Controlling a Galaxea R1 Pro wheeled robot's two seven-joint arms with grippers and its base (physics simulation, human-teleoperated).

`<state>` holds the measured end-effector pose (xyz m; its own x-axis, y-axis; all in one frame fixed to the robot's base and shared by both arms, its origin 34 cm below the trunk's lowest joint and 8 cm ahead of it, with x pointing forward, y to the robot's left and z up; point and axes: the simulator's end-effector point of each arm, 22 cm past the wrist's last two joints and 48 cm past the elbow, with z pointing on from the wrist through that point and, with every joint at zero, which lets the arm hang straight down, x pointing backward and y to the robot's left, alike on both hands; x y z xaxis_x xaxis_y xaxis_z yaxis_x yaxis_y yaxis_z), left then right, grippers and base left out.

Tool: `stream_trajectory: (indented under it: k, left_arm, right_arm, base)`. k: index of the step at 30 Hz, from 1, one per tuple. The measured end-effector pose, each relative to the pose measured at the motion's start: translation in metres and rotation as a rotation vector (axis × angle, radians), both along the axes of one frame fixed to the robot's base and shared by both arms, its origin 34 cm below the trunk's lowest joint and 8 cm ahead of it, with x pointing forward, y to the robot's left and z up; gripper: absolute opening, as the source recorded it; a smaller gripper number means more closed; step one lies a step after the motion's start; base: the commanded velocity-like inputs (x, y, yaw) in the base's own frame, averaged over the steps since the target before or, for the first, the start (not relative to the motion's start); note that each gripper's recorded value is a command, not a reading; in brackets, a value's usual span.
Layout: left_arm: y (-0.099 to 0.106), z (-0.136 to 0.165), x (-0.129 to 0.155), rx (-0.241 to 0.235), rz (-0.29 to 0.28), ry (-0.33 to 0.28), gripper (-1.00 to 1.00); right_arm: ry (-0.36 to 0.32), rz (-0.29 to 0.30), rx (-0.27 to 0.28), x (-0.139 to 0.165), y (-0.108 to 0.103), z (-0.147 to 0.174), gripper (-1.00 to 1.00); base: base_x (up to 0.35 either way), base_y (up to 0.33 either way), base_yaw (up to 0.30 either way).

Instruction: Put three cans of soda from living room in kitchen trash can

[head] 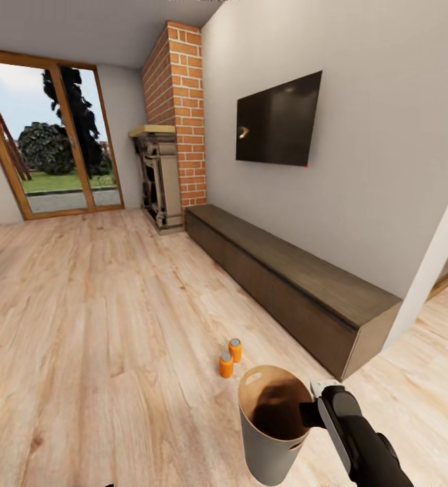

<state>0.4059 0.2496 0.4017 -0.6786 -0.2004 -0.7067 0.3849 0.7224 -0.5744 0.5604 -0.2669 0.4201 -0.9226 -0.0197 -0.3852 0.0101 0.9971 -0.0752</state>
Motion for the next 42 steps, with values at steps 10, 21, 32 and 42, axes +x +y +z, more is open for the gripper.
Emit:
stream_trajectory:
  k: [10, 21, 32, 42]
  left_arm:
    - [0.0, 0.004, 0.002, 0.0, 0.0, -0.012, 1.0]
    - [0.0, 0.008, 0.004, 0.0, 0.0, -0.026, 1.0]
    - [0.0, 0.012, 0.006, 0.0, 0.0, -0.039, 1.0]
    - [0.0, 0.015, 0.008, 0.0, 0.0, -0.05, 1.0]
  right_arm:
    - [-0.012, 0.002, 0.008, 0.002, 0.005, 0.005, -1.0]
    - [-0.025, 0.002, 0.01, 0.004, 0.005, 0.011, -1.0]
    - [-0.038, 0.001, 0.013, 0.005, 0.006, 0.018, -1.0]
    - [-0.044, 0.002, 0.01, 0.005, 0.005, 0.021, -1.0]
  base:
    - [0.005, 0.31, -0.202]
    - [0.074, 0.15, -0.221]
    - [0.005, 0.005, -0.223]
    - [0.08, 0.015, -0.189]
